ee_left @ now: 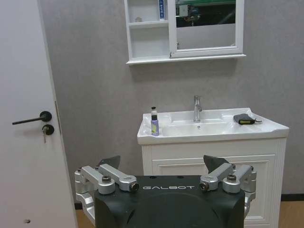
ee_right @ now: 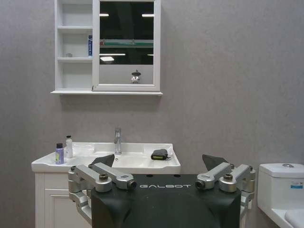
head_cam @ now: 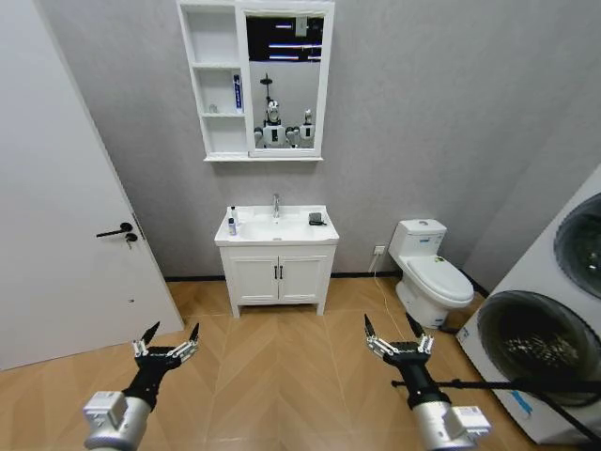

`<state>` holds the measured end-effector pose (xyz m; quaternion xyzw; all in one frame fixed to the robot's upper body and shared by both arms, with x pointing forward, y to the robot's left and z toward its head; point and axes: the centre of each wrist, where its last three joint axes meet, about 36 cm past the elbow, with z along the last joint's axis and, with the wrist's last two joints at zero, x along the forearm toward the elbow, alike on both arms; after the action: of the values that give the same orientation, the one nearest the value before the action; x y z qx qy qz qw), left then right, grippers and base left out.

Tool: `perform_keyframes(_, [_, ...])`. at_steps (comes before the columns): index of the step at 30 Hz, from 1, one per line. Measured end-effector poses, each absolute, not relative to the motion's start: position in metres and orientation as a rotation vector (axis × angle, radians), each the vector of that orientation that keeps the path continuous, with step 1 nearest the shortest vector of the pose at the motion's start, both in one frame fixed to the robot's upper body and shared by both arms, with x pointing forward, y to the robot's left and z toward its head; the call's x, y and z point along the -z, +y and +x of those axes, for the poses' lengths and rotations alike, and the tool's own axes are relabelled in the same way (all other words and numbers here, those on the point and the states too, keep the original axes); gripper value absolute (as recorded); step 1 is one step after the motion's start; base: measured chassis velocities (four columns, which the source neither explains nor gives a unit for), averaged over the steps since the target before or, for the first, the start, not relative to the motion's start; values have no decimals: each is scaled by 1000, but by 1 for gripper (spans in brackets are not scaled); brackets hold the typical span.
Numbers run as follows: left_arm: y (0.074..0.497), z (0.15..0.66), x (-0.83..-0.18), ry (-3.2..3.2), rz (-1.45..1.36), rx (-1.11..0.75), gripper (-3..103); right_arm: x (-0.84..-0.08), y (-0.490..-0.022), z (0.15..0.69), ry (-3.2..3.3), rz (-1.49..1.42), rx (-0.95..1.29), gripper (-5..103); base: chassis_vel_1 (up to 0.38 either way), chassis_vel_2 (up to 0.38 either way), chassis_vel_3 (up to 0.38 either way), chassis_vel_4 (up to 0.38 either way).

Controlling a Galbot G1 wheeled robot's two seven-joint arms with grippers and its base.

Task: Move facial cleanser and shampoo from washbasin to cabinet, then wipe washbasin with towel.

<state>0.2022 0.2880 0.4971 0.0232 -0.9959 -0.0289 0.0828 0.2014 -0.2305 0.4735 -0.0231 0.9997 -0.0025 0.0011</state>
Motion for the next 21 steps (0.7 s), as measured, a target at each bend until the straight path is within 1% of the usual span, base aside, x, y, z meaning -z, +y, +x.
perform_keyframes(21, [289, 201, -493, -2968, 51, 134, 99, -466, -232, 203, 3160, -65, -11, 100, 0, 0, 0, 0])
